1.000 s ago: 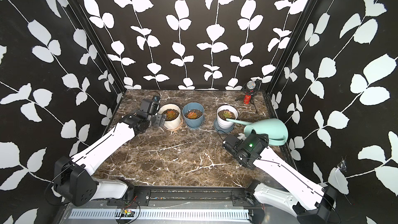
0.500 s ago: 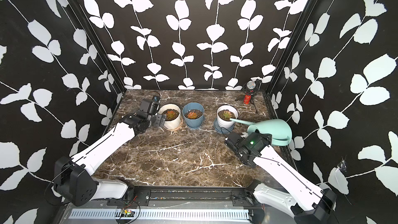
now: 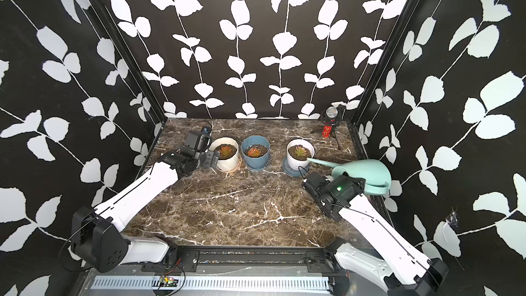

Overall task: Water the succulent around the soil edge
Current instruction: Water the soil of the potted plant with water, then adjust the watering can.

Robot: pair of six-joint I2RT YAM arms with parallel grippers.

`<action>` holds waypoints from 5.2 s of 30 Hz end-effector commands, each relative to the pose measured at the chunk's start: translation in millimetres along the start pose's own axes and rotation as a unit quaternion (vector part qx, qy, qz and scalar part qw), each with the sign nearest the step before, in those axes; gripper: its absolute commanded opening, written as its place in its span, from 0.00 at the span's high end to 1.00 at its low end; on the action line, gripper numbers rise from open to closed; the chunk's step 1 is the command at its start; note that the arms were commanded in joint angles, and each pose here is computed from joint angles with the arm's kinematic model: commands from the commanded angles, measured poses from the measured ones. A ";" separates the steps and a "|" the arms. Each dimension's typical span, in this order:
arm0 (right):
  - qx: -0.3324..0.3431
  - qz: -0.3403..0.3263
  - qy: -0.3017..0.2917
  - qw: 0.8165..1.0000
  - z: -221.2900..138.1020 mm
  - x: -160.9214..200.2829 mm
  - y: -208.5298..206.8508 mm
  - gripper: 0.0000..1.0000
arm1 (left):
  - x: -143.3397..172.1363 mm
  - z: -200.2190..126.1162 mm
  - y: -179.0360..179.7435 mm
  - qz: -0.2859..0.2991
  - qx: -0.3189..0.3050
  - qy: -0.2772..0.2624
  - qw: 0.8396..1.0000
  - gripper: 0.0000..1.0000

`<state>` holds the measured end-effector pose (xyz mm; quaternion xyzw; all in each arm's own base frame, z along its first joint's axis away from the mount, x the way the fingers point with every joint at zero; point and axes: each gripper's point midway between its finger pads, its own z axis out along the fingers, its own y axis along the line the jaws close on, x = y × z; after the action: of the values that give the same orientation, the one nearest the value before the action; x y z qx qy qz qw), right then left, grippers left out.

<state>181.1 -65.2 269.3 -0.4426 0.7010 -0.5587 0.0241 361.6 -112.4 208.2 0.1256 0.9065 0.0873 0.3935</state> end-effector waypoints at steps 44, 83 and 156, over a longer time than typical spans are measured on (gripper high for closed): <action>0.025 0.026 0.072 0.997 20.2 10.9 -28.5 1.00 | -1.0 -5.6 9.9 -0.009 -0.010 -0.007 1.000 0.01; 0.030 0.089 0.066 0.993 33.7 -15.5 -53.7 1.00 | -5.2 -9.4 8.3 -0.013 -0.001 -0.017 1.000 0.01; 0.206 0.084 -0.144 0.964 -102.5 -133.8 -166.7 1.00 | 4.3 -63.0 57.4 -0.017 -0.034 -0.025 0.999 0.01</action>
<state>310.1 108.1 340.3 -0.5016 0.5758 -0.6055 0.2239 325.3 -61.8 260.2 0.0998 0.8970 0.1174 0.4142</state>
